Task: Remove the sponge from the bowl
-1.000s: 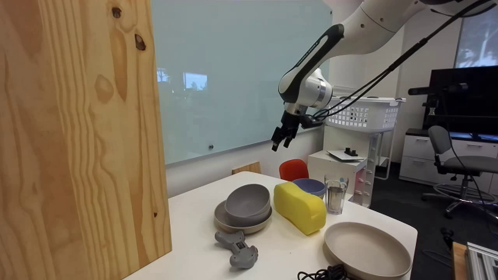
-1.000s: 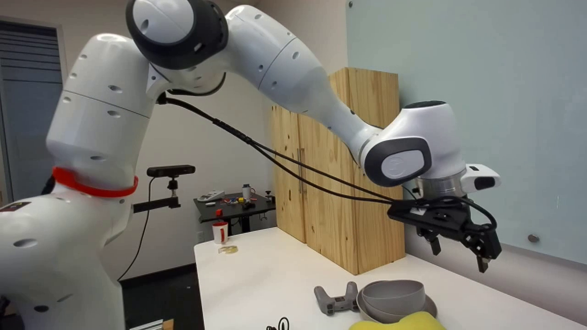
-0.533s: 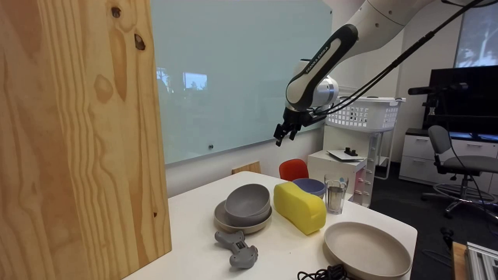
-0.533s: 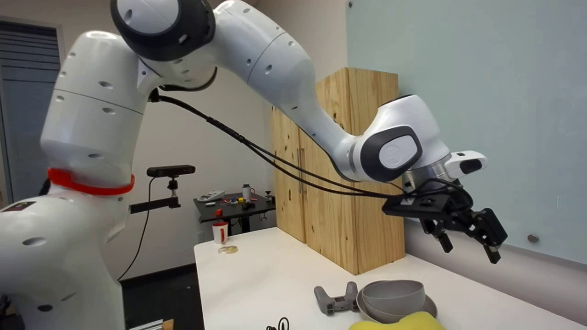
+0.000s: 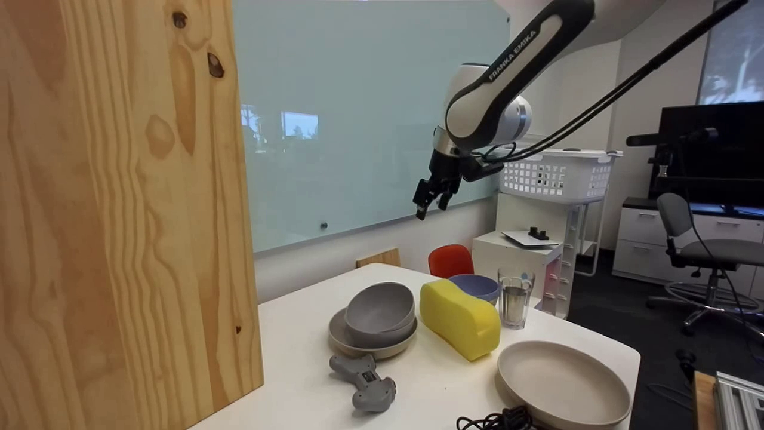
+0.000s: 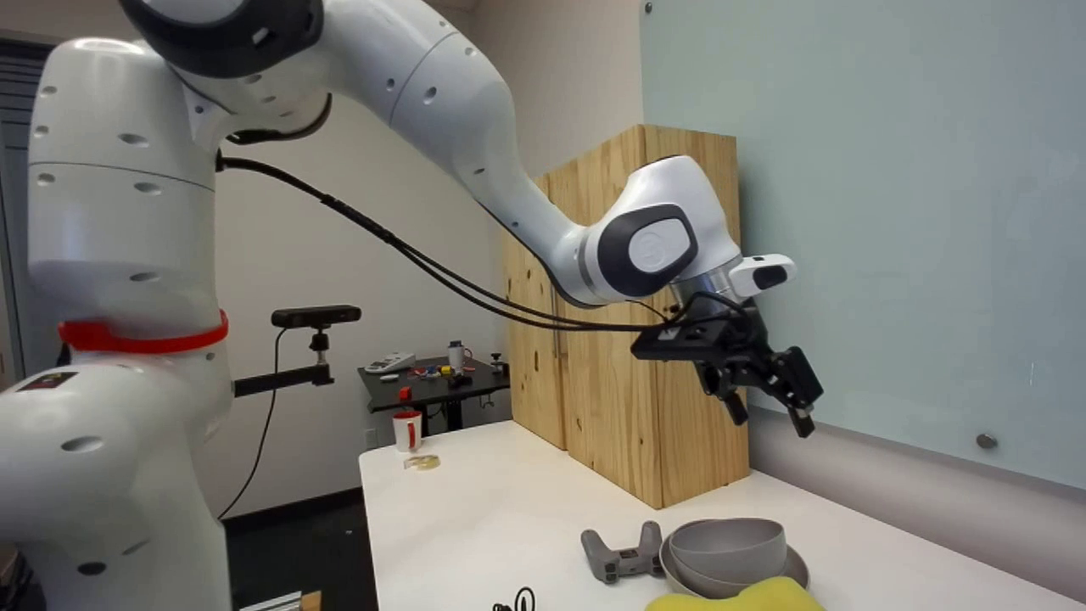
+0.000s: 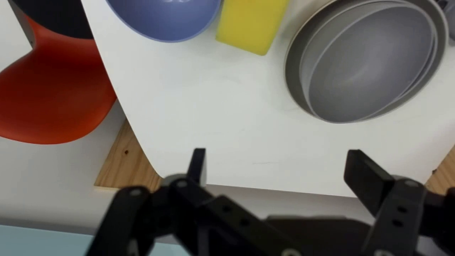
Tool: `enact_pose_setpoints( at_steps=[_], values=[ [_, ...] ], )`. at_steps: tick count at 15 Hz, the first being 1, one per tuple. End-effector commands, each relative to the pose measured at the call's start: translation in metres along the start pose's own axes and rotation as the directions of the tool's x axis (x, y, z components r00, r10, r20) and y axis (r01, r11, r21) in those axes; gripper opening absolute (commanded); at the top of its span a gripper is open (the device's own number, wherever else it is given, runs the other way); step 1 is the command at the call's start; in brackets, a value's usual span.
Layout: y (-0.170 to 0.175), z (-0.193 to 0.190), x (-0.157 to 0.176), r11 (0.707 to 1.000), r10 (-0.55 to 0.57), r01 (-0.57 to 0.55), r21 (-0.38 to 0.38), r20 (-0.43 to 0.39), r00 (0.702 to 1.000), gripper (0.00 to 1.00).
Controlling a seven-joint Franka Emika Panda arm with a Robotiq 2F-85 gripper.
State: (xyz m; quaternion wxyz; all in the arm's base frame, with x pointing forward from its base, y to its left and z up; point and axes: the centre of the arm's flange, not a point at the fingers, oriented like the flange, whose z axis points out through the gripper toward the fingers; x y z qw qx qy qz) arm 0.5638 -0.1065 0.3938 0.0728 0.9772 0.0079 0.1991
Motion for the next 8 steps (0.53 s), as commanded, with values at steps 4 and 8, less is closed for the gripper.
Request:
enact_pose_setpoints(
  at_steps=[4, 8],
  values=[
    [-0.021, -0.031, -0.012, 1.0, -0.013, 0.013, 0.023, 0.0, 1.0, 1.0],
    [-0.018, -0.028, -0.011, 1.0, -0.007, 0.007, 0.02, 0.001, 1.0, 1.0]
  ],
)
